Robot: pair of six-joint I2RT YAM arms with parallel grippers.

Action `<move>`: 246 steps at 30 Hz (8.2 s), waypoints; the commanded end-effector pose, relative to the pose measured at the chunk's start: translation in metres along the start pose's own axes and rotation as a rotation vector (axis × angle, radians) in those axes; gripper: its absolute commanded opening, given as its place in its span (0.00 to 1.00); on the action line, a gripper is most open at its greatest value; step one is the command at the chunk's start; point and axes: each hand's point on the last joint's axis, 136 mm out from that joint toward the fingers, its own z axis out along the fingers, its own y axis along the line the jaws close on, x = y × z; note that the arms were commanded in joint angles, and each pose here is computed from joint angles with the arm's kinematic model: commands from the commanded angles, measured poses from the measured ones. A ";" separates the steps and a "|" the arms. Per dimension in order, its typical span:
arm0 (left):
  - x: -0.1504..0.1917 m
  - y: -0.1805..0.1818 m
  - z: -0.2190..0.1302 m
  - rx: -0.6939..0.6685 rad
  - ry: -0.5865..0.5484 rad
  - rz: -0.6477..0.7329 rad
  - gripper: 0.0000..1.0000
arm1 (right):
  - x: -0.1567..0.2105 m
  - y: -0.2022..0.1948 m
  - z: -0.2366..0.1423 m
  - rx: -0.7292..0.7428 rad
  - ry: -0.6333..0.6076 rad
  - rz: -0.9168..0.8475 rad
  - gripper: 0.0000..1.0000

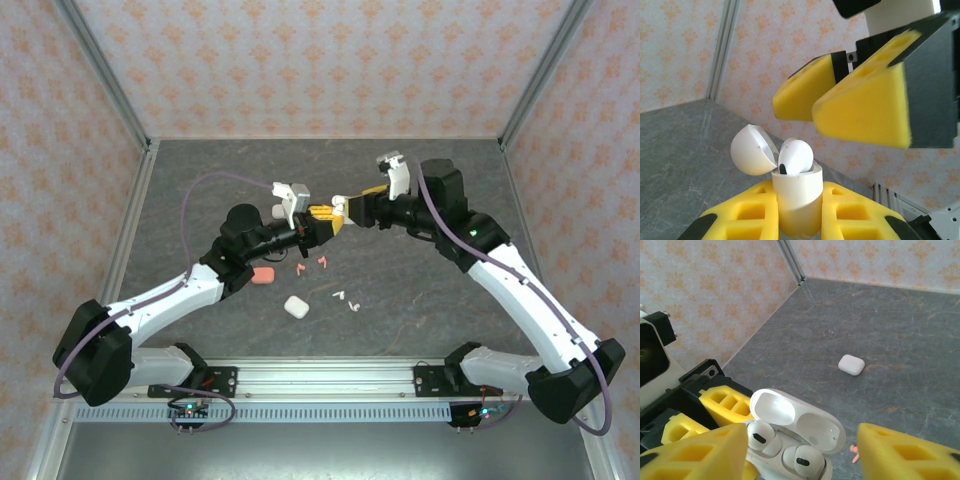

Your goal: Insert wireless bluetooth earbuds into charging case

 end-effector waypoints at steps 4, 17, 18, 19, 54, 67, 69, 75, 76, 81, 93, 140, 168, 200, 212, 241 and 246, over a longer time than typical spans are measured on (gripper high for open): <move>-0.021 -0.014 -0.005 0.034 -0.083 0.057 0.00 | -0.025 0.002 -0.018 -0.020 -0.074 0.077 0.71; -0.025 -0.018 -0.009 0.041 -0.097 0.063 0.00 | -0.006 0.020 0.001 -0.281 0.031 0.219 0.94; -0.024 -0.017 -0.009 0.040 -0.095 0.063 0.00 | -0.007 0.023 0.001 -0.302 0.026 0.217 0.93; -0.025 -0.017 -0.009 0.038 -0.096 0.063 0.00 | -0.008 0.025 0.001 -0.316 0.024 0.215 0.92; -0.015 -0.008 -0.006 -0.008 -0.033 0.084 0.00 | -0.001 0.044 -0.017 -0.384 0.017 0.118 0.63; -0.014 -0.007 -0.006 -0.011 -0.031 0.079 0.00 | 0.008 0.030 -0.019 -0.293 0.019 0.110 0.62; -0.014 -0.006 -0.006 -0.016 -0.028 0.079 0.00 | 0.010 0.030 -0.020 -0.284 0.027 0.099 0.62; -0.013 -0.006 -0.006 -0.019 -0.028 0.076 0.00 | 0.011 0.024 -0.020 -0.244 0.033 0.096 0.63; -0.013 -0.006 -0.006 -0.021 -0.029 0.077 0.00 | 0.011 0.021 -0.021 -0.218 0.027 0.094 0.63; -0.004 0.010 -0.005 -0.098 0.016 0.052 0.00 | 0.008 -0.032 -0.026 0.096 -0.007 0.148 0.68; 0.065 0.115 0.011 -0.447 0.247 -0.143 0.00 | 0.043 -0.112 -0.029 0.331 -0.064 0.427 0.82; 0.133 0.283 0.014 -0.850 0.488 -0.329 0.46 | 0.090 -0.147 -0.048 0.536 -0.003 0.466 0.99; 0.059 0.211 -0.151 -1.007 0.065 -0.422 0.83 | 0.248 0.008 0.082 0.327 0.720 -0.226 0.88; 0.064 0.211 -0.207 -1.088 -0.002 -0.615 0.87 | 0.327 0.015 0.155 0.361 1.010 -0.441 0.61; 0.058 0.204 -0.210 -1.088 0.006 -0.601 0.88 | 0.328 0.004 0.160 0.381 1.015 -0.397 0.45; 0.008 0.043 -0.117 -0.262 0.288 -0.448 0.79 | 0.107 0.040 0.080 0.224 0.197 -0.870 0.40; 0.019 0.030 -0.101 -0.197 0.355 -0.435 0.79 | 0.096 0.039 0.074 0.251 0.171 -0.876 0.40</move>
